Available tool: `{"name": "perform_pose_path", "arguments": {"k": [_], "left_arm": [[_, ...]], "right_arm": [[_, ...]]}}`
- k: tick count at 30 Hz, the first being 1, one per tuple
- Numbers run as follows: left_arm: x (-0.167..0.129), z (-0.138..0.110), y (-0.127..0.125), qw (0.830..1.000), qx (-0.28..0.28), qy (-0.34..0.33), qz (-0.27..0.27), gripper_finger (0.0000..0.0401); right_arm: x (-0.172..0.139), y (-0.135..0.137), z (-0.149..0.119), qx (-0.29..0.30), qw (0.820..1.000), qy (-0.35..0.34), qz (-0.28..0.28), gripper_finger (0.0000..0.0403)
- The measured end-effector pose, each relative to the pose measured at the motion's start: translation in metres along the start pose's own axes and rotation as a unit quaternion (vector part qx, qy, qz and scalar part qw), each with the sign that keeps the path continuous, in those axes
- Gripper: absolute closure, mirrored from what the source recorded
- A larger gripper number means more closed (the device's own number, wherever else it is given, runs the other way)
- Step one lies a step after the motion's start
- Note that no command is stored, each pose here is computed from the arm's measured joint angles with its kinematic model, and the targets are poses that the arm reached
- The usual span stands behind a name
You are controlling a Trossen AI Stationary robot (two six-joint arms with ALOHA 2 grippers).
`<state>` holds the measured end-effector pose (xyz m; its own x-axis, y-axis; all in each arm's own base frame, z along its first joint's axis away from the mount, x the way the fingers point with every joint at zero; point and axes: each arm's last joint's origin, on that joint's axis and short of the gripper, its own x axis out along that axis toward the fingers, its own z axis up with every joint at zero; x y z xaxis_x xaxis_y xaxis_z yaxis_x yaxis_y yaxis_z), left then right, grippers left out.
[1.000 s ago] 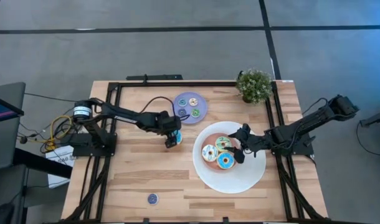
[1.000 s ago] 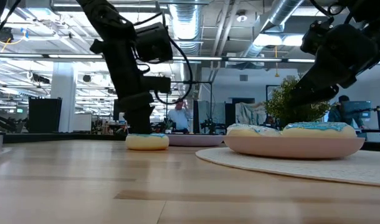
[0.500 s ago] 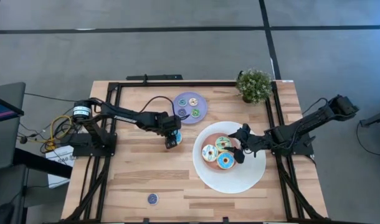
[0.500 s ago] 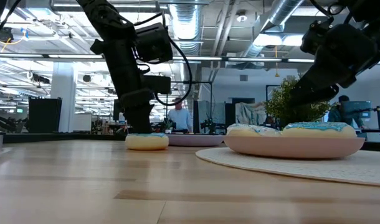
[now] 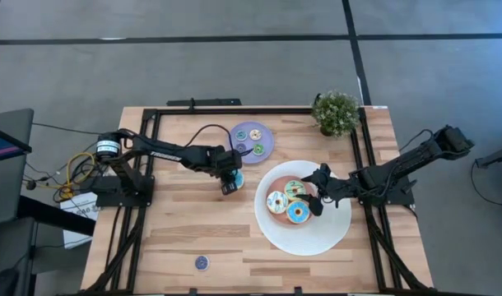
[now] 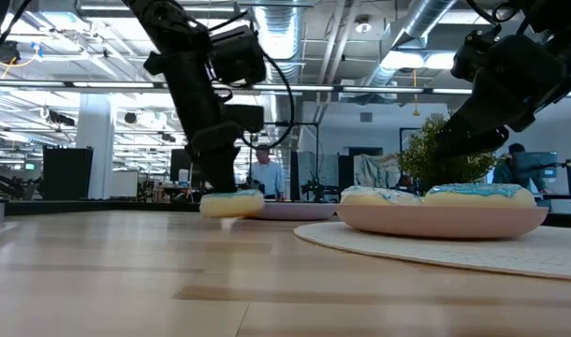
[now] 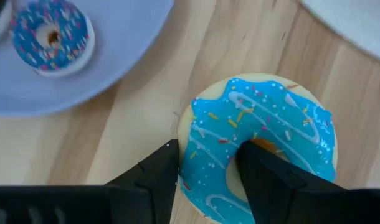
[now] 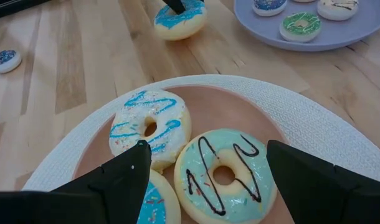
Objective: Pick & Place donuts
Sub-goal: Put the big light blue donut on the orange plate
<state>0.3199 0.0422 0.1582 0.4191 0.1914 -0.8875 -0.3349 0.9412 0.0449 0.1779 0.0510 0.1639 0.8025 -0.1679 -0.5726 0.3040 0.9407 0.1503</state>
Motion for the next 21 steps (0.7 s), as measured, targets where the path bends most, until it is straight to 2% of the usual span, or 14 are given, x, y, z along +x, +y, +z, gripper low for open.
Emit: {"name": "perform_pose_path", "arguments": {"k": [5,12,17,21], "left_arm": [[-0.011,0.016,-0.004,1.0,0.009,-0.016,-0.004,0.0248],[-0.035,0.049,-0.025,0.995,0.025,-0.086,-0.033,0.0248],[-0.049,0.072,-0.046,0.988,0.051,-0.128,-0.074,0.0248],[-0.05,0.092,-0.062,0.982,0.085,-0.147,-0.084,0.0248]], "right_arm": [[0.0,0.0,0.0,0.0,1.0,0.0,0.0,0.0094],[-0.003,-0.002,-0.001,-0.008,1.0,0.008,-0.005,0.0094],[-0.014,-0.005,-0.008,-0.007,1.0,-0.013,0.01,0.0094],[-0.024,-0.011,-0.014,0.003,0.999,-0.05,0.012,0.0094]]}}
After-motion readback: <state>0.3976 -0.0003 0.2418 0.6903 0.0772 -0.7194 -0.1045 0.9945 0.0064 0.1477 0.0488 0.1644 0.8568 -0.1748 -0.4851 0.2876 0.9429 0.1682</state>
